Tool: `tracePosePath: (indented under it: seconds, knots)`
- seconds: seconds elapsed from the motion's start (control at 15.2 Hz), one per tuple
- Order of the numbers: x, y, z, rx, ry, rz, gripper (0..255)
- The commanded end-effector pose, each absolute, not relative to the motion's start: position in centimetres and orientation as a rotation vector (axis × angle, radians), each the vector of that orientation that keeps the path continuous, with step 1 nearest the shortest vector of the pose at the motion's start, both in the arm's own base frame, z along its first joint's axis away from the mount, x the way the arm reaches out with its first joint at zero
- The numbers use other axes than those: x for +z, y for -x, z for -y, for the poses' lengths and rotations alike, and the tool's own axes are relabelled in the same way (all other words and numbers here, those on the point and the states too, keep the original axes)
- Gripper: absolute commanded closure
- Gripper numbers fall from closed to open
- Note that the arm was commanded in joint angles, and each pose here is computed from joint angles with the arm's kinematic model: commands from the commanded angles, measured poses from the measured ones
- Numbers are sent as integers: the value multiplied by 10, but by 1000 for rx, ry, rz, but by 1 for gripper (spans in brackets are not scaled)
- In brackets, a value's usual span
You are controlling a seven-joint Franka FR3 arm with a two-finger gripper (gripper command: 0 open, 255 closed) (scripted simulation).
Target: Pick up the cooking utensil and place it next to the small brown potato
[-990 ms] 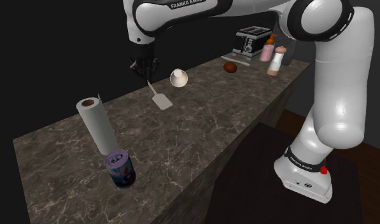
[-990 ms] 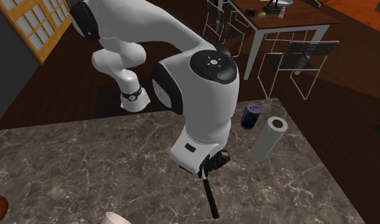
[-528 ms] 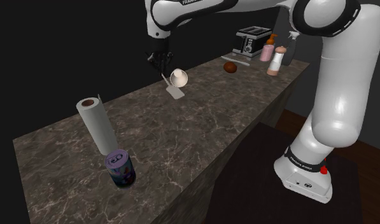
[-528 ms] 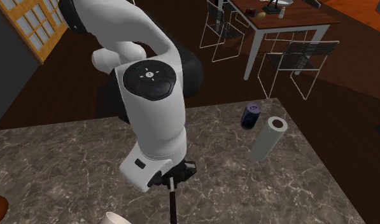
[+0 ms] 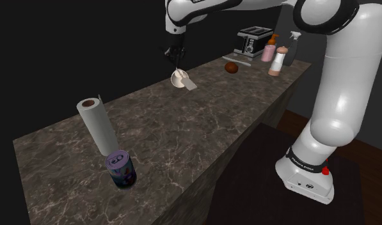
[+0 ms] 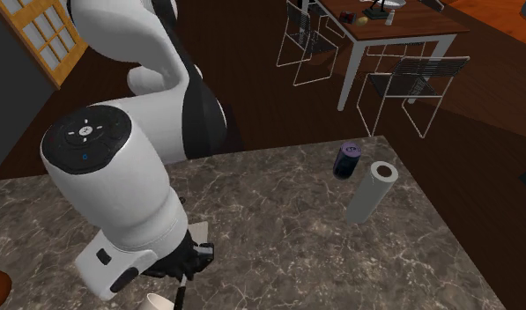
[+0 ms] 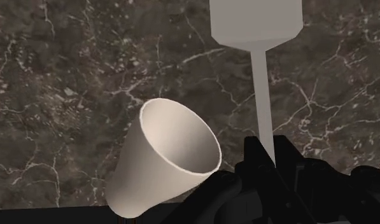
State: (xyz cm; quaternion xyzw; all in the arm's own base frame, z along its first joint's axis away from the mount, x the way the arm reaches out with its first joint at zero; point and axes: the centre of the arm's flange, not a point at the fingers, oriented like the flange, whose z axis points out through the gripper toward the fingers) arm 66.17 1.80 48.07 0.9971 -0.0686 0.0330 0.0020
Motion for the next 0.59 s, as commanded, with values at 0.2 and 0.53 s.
tracePosePath:
  seconds: [0.2, 0.53]
  knots:
    - [482, -664, 50, 104, -3129, 214, 255]
    - [482, -668, 115, 104, -3129, 214, 255]
